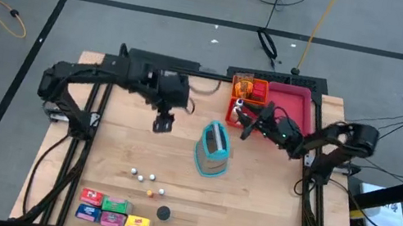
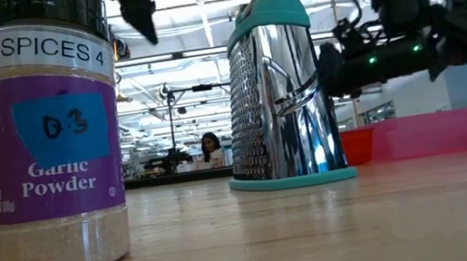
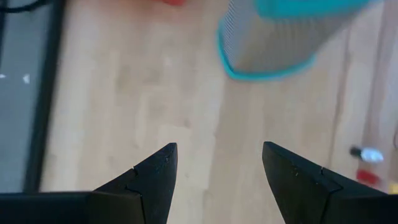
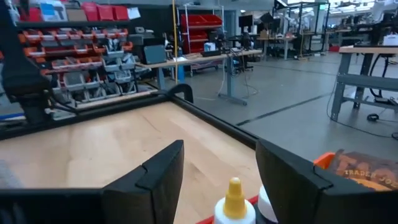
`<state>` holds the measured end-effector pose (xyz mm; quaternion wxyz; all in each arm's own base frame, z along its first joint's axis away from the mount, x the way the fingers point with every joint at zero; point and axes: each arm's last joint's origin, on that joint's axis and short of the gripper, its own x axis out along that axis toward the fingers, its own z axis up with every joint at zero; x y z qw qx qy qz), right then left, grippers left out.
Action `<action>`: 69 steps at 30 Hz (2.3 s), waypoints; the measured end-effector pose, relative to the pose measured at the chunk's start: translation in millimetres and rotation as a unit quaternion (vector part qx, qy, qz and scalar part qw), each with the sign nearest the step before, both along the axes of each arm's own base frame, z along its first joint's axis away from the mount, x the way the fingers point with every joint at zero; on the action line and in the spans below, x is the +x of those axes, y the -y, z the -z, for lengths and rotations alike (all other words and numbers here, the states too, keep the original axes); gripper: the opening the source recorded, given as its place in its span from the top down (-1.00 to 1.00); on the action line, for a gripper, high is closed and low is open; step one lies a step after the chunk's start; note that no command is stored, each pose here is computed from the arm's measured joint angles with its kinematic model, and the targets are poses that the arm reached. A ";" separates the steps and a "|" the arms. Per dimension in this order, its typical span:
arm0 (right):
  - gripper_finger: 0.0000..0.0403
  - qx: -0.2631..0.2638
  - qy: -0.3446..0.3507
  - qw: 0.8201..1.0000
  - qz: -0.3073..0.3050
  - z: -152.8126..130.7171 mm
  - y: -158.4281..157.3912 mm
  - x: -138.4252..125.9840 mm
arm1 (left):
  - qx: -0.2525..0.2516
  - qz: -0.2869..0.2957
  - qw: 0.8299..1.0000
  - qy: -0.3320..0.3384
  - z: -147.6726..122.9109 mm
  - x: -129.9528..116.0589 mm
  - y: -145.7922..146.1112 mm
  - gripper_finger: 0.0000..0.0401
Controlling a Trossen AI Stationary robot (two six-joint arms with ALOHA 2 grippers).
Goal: Pick & Place Kitchen Items
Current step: Put the small orange food coloring bottle into the red bin
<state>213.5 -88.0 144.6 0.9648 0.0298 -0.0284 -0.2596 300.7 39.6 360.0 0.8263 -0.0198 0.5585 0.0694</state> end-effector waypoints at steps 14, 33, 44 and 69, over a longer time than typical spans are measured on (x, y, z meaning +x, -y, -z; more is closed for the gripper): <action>0.06 -0.017 0.046 0.999 -0.022 -18.2 -20.4 -27.2 | -0.036 0.049 0.998 -0.018 86.9 -33.0 79.6 -0.18; 0.07 -0.012 0.030 0.999 -0.026 -15.6 -21.7 -26.8 | -0.104 0.110 0.988 0.029 143.0 -42.7 130.8 -0.18; 0.08 -0.011 0.029 0.999 -0.026 -15.5 -21.6 -26.8 | -0.115 0.072 0.990 0.030 170.9 -51.3 129.4 -0.18; 0.09 -0.011 0.026 0.999 -0.026 -14.9 -21.6 -26.6 | -0.151 0.019 0.986 0.074 199.5 -58.1 126.7 -0.18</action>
